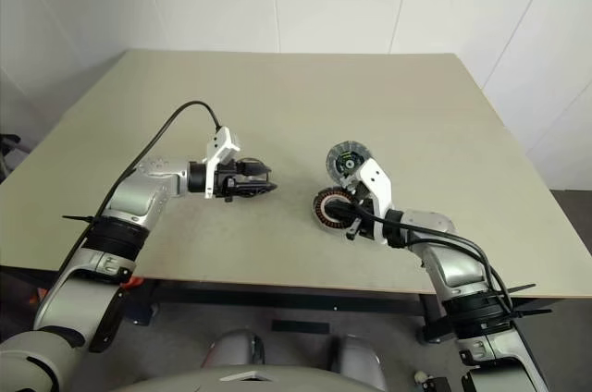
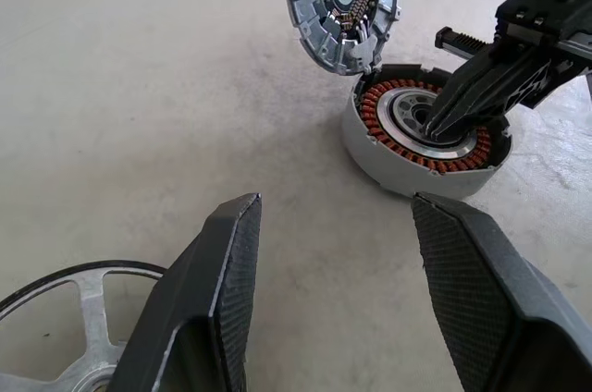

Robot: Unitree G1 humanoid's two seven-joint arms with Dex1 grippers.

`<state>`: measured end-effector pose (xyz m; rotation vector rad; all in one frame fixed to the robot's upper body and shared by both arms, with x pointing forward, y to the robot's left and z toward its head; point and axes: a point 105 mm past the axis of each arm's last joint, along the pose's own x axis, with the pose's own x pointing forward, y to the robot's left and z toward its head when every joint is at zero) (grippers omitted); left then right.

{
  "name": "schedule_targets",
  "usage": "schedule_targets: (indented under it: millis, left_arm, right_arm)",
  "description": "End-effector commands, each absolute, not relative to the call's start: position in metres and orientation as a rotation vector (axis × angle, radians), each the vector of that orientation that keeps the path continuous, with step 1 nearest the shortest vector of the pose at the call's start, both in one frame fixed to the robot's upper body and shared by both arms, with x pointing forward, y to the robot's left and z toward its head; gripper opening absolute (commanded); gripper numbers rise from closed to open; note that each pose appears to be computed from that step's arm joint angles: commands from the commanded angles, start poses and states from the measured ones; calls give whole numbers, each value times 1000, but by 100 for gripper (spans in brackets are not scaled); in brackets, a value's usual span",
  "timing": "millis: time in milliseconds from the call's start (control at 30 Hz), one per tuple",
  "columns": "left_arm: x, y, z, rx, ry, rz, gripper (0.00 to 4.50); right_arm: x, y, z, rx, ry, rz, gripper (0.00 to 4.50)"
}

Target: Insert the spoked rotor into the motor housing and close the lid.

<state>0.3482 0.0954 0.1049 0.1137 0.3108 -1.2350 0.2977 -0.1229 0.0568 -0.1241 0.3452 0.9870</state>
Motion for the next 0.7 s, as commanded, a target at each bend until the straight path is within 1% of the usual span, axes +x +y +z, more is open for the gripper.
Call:
schedule_targets:
  millis: [33,167,300,433,533,700]
  left_arm:
    - [350,95,119,130,259,-1240,276]
    - [350,96,119,133,261,-1239,276]
    - [350,94,120,132,257,-1242,276]
    - [350,94,119,132,257,-1243,276]
    - [350,95,119,133,259,-1244,276]
    - [350,95,120,133,258,-1243,276]
  right_arm:
    - [297,-128,47,-159,374,965,3]
    - [303,-133,51,-153,357,939,3]
    - [324,-139,90,74,235,857,3]
    - [335,-145,120,312,162,813,3]
    - [329,-143,103,172,232,838,3]
    - [324,-139,93,141,263,854,3]
